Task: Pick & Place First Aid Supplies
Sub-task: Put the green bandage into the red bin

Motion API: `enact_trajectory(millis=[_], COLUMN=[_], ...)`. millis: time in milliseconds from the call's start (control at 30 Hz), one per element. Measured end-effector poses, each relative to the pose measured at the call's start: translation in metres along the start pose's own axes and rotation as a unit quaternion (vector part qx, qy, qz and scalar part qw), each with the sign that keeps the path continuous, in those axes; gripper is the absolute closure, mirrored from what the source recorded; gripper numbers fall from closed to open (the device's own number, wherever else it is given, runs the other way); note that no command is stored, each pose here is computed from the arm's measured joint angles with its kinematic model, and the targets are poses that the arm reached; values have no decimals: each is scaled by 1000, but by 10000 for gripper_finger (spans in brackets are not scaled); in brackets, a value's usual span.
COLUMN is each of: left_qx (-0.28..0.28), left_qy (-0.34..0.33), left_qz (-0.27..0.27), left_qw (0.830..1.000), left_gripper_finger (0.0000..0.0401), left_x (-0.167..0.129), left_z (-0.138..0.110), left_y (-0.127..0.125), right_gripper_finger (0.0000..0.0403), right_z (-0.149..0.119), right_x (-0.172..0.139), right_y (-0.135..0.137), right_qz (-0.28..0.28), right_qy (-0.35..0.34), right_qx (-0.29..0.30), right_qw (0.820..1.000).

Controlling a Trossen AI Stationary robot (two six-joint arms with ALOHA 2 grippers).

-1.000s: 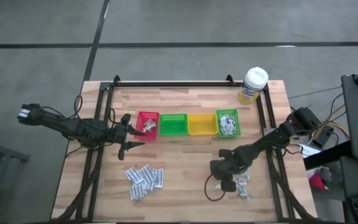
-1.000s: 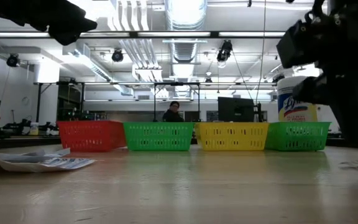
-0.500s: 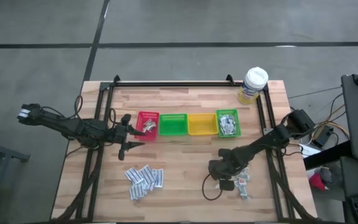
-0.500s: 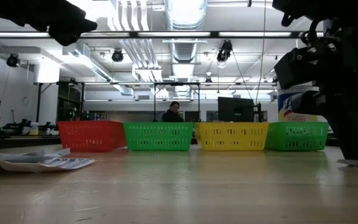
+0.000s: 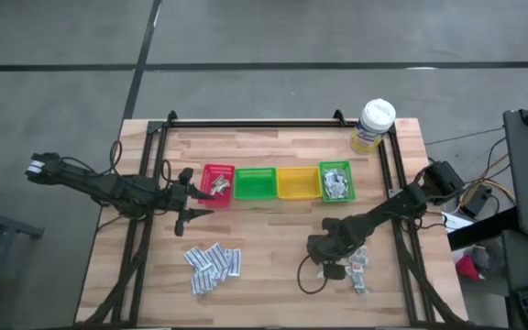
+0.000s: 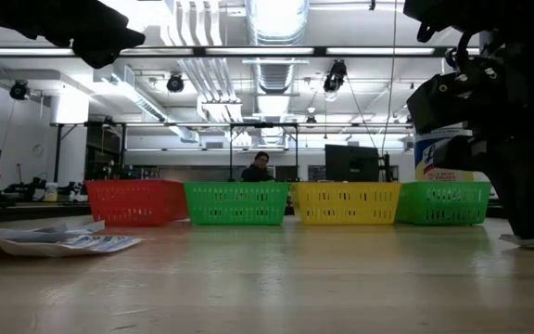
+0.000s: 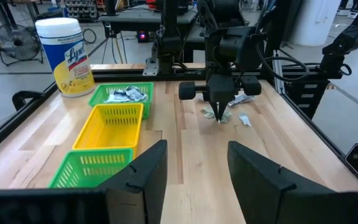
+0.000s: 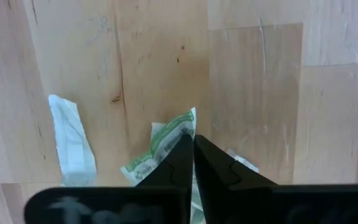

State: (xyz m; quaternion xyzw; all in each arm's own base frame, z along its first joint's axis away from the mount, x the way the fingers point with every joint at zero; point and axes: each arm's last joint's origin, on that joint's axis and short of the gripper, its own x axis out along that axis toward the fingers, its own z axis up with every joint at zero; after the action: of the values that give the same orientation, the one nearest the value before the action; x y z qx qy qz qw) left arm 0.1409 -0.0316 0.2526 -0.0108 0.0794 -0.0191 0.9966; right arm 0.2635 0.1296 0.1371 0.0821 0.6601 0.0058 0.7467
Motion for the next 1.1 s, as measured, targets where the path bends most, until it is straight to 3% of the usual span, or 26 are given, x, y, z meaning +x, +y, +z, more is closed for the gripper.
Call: enact_trajectory(millis=[733,933,1100], left_qx=[-10,-29,-28], left_qy=[2,16,4], left_qz=[-16,-39,-56], left_qw=[1000,999,998], left_gripper_finger=[236,236,236], left_x=[0,7,19], left_z=[0,-3,-2], left_y=[-1,-4,-8], right_gripper_finger=[394,394,394], right_z=[25,45,67], right_x=[-30,-52,-74], right_y=[18,26,33], right_qz=[25,-24,-105], right_qy=[-44,-130,-256], right_qx=[-29,-55,-66], right_qw=[998,990,959])
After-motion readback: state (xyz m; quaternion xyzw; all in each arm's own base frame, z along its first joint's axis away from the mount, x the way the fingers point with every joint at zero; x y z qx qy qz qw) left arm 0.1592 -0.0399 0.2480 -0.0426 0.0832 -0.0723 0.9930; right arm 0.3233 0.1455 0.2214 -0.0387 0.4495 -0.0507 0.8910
